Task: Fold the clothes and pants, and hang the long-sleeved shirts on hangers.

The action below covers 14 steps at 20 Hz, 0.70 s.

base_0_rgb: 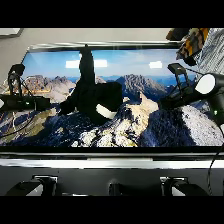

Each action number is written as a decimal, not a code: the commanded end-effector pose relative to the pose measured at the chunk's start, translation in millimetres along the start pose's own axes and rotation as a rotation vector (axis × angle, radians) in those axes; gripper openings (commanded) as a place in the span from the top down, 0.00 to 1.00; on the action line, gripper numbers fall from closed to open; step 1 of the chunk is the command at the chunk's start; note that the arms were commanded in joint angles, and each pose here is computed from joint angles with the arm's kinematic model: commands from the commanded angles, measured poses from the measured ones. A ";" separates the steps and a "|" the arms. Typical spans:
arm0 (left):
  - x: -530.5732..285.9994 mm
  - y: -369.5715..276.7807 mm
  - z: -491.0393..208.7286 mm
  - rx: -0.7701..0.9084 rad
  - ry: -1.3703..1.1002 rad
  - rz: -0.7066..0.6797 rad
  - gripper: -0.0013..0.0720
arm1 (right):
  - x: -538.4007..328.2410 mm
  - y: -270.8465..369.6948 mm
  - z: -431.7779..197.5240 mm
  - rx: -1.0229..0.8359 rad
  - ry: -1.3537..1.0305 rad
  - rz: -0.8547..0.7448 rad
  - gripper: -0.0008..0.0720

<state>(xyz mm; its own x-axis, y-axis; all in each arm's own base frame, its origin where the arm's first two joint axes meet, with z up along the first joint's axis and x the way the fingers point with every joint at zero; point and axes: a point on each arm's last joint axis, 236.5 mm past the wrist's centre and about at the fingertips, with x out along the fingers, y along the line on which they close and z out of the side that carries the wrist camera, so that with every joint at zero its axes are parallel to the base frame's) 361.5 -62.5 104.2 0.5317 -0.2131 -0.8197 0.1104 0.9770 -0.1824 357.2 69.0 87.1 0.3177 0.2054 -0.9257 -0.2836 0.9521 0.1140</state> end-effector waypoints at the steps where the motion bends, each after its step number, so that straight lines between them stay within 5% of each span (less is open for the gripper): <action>1: 0.5 0.6 -0.2 -0.001 0.001 0.001 0.93 | -0.1 0.3 -0.2 0.002 0.000 0.000 0.91; 5: 0.7 0.8 0.3 0.000 -0.001 0.002 0.92 | -0.1 0.4 -0.1 0.002 0.000 0.001 0.91; 6: 0.8 1.0 -0.2 -0.006 0.002 0.002 0.81 | -0.1 0.3 -0.1 0.002 0.000 0.000 0.91; 8: 1.9 2.4 -0.4 -0.037 0.004 0.006 0.00 | -0.1 0.4 0.0 0.002 0.000 0.001 0.91; 14: 73.8 53.5 -2.9 -0.416 0.096 -0.061 0.00 | -0.1 0.4 -0.1 0.002 0.000 0.001 0.91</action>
<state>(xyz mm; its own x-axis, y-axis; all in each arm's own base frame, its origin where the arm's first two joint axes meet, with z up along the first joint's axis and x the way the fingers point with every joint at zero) 382.0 -34.5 60.5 0.4638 -0.2098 -0.8607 -0.1193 0.9479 -0.2954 357.2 69.0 87.1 0.3177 0.2054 -0.9257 -0.2802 0.9530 0.1153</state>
